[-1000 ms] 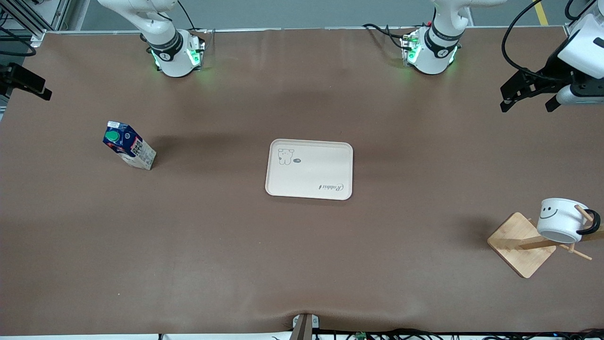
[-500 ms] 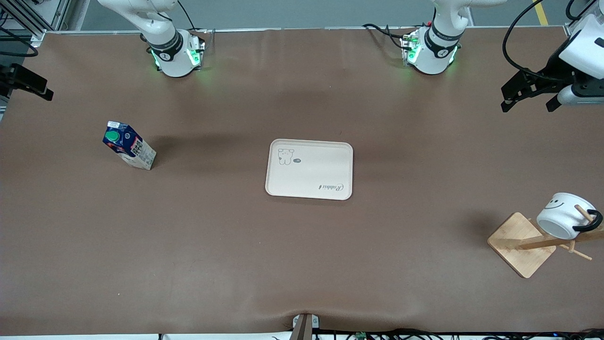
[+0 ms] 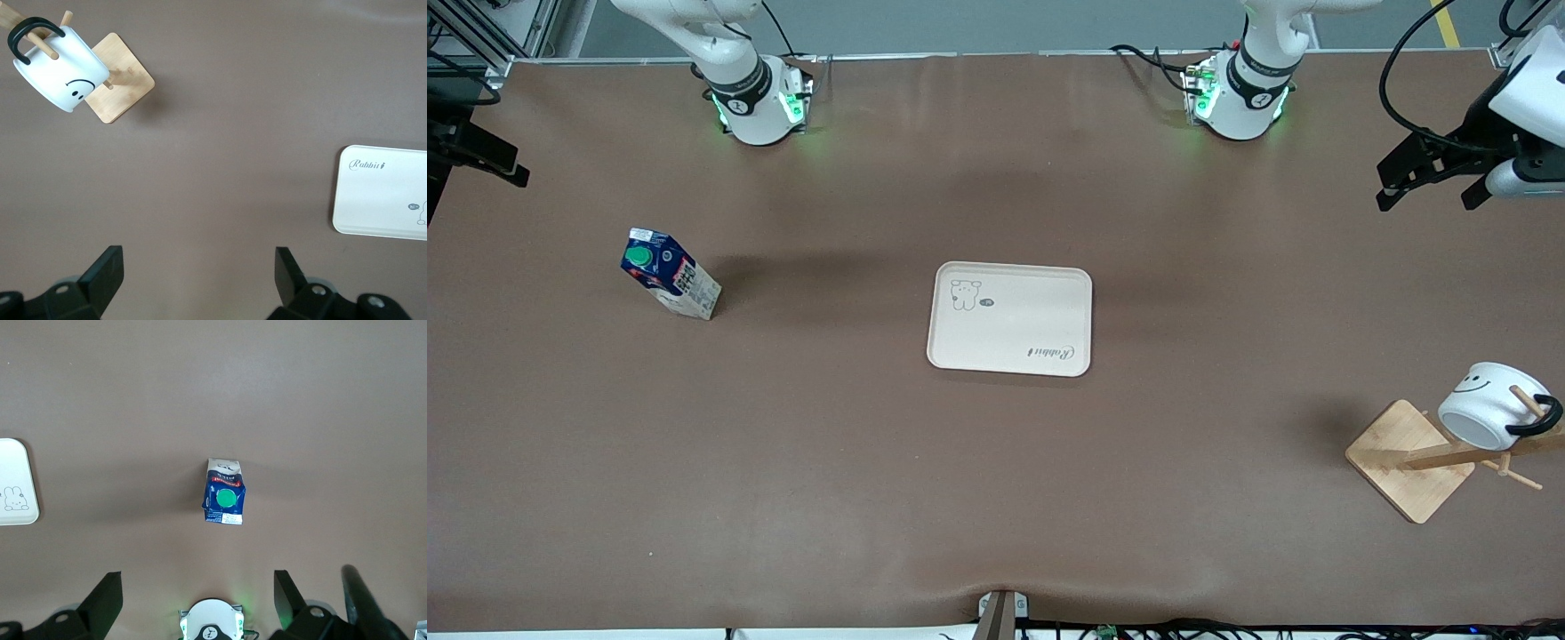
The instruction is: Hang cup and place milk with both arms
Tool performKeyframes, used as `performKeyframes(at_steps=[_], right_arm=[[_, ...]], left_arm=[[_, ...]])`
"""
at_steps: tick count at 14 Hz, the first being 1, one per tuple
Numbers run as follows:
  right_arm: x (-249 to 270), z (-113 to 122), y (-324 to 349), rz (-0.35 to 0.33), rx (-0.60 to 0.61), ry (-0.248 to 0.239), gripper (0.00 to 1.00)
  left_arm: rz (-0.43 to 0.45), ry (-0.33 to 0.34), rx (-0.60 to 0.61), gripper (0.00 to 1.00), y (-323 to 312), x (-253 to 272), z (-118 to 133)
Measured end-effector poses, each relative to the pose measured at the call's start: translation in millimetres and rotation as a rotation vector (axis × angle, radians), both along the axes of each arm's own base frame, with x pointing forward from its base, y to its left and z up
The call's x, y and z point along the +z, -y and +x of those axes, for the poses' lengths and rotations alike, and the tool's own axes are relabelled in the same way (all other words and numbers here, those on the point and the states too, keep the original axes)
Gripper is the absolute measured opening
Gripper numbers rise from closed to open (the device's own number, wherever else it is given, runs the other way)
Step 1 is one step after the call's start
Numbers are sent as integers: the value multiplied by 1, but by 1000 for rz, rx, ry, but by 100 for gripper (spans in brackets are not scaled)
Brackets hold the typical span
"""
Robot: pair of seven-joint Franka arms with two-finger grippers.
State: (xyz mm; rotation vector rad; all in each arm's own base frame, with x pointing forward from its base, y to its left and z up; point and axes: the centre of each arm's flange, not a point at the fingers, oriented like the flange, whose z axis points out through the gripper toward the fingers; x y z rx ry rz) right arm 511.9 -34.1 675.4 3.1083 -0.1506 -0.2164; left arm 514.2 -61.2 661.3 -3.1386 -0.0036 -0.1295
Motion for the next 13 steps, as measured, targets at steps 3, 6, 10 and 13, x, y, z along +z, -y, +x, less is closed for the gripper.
performKeyframes(at_steps=[3,6,10,13], right_arm=[[0,-1,0,0,1,-4,100],[0,-1,-1,0,3,-4,100],[0,-1,-2,0,3,-4,100],[0,-1,-2,0,5,-4,100]], left_arm=[[1,-8,0,100,0,-1,-1],[1,-12,0,100,0,-1,-1],[2,-14,0,100,0,-1,-2],[1,-12,0,100,0,1,-2]])
